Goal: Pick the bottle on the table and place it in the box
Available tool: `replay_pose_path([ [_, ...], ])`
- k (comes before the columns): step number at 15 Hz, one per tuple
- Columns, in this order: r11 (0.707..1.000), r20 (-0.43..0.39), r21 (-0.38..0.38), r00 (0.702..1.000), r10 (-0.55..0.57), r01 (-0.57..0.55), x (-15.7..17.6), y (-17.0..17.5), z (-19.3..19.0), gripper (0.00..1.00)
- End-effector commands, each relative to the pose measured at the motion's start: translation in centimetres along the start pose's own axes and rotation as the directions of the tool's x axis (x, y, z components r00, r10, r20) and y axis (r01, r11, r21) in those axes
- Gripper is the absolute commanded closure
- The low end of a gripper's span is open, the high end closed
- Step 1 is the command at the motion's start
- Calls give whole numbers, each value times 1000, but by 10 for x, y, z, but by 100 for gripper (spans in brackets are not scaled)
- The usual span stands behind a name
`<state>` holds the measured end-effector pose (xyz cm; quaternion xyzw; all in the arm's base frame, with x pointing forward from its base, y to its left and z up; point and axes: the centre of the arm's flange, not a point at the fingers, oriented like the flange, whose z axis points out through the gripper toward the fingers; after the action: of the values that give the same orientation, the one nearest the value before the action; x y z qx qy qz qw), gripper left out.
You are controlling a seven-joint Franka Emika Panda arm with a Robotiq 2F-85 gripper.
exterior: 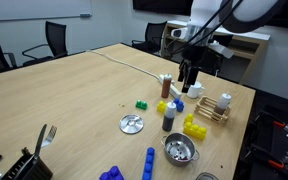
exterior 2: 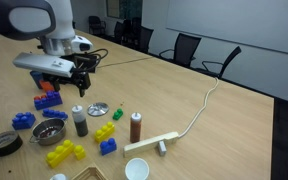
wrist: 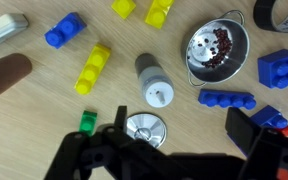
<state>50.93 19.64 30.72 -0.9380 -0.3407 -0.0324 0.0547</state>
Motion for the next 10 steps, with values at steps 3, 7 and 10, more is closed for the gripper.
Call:
replay_pose_path([
  [3, 996, 89, 33, 992, -86, 83, 31, -1, 48, 0],
  [7, 993, 142, 58, 984, -107, 100, 31, 0, 80, 0],
  [10, 991, 158, 89, 981, -115, 101, 34, 2, 98, 0],
])
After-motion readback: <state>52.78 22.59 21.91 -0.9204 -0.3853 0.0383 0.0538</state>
